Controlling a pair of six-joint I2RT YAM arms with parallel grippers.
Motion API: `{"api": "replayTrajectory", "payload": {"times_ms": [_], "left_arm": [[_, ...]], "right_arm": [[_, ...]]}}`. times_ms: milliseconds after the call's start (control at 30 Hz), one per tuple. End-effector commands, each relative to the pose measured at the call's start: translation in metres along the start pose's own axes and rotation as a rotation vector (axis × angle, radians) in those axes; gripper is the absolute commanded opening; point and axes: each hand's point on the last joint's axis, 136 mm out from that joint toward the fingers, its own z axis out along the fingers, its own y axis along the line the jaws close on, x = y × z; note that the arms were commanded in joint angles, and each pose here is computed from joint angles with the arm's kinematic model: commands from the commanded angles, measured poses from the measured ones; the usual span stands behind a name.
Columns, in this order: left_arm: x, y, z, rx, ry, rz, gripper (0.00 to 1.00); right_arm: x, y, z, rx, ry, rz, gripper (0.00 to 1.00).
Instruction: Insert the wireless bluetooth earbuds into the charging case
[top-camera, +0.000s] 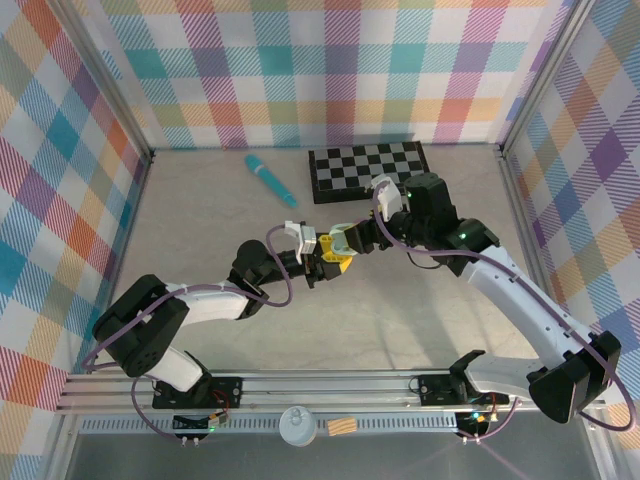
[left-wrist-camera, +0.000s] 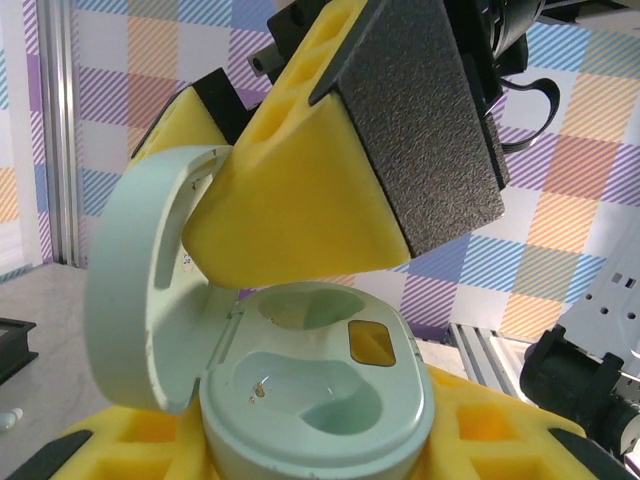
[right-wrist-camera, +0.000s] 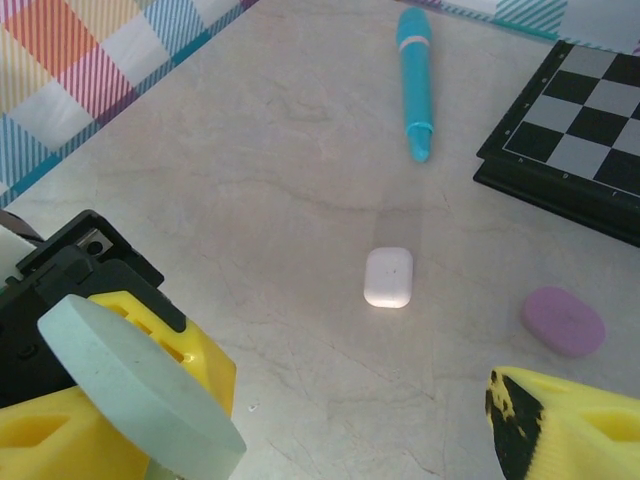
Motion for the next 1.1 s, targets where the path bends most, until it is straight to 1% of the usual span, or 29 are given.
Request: {"api": "replayTrajectory", "payload": {"times_ms": [0, 133, 233, 300, 333, 400, 433, 500, 567, 733, 833, 933, 1033, 1067], "left_arm": [[-0.016, -0.013, -0.002, 0.036, -0.054, 0.06, 0.32], [-0.015, -0.008, -0.003, 0.021, -0.051, 0.058, 0.32], [-0.015, -0.005, -0.007, 0.01, -0.049, 0.059, 0.32], [-0.014, -0.002, -0.011, -0.004, -0.048, 0.058, 0.32], [-0.015, -0.001, -0.014, -0.015, -0.047, 0.058, 0.32], [-0.013, 0.0, -0.018, -0.026, -0.039, 0.054, 0.32], [-0.012, 0.0, -0.019, -0.03, -0.032, 0.052, 0.32], [-0.011, -0.001, -0.021, -0.034, -0.023, 0.052, 0.32], [-0.01, -0.001, -0.022, -0.039, -0.02, 0.052, 0.32], [-0.009, -0.001, -0.023, -0.042, -0.021, 0.053, 0.32], [-0.01, -0.002, -0.024, -0.042, -0.024, 0.054, 0.32], [-0.009, -0.003, -0.025, -0.042, -0.023, 0.054, 0.32], [-0.009, -0.003, -0.026, -0.043, -0.019, 0.051, 0.32], [-0.009, -0.003, -0.026, -0.043, -0.02, 0.052, 0.32]], "right_arm": [[-0.016, 0.021, -0.02, -0.086, -0.065, -0.028, 0.86], [-0.017, 0.04, -0.037, -0.173, -0.121, -0.066, 0.87], [-0.026, 0.038, -0.054, -0.187, -0.207, -0.033, 0.88], [-0.033, 0.022, -0.063, -0.157, -0.279, 0.045, 0.87], [-0.035, 0.007, -0.068, -0.123, -0.315, 0.103, 0.87], [-0.032, -0.032, -0.069, -0.033, -0.349, 0.24, 0.87], [-0.025, -0.054, -0.066, 0.023, -0.344, 0.321, 0.86], [-0.007, -0.093, -0.055, 0.132, -0.307, 0.445, 0.85], [0.019, -0.129, -0.037, 0.238, -0.222, 0.558, 0.84], [0.069, -0.188, 0.009, 0.397, -0.026, 0.725, 0.83], [0.092, -0.213, 0.033, 0.458, 0.115, 0.716, 0.79], [0.113, -0.238, 0.048, 0.57, 0.287, 0.624, 0.75], [0.119, -0.258, 0.059, 0.648, 0.421, 0.507, 0.71], [0.118, -0.265, 0.064, 0.675, 0.453, 0.464, 0.65]]}}
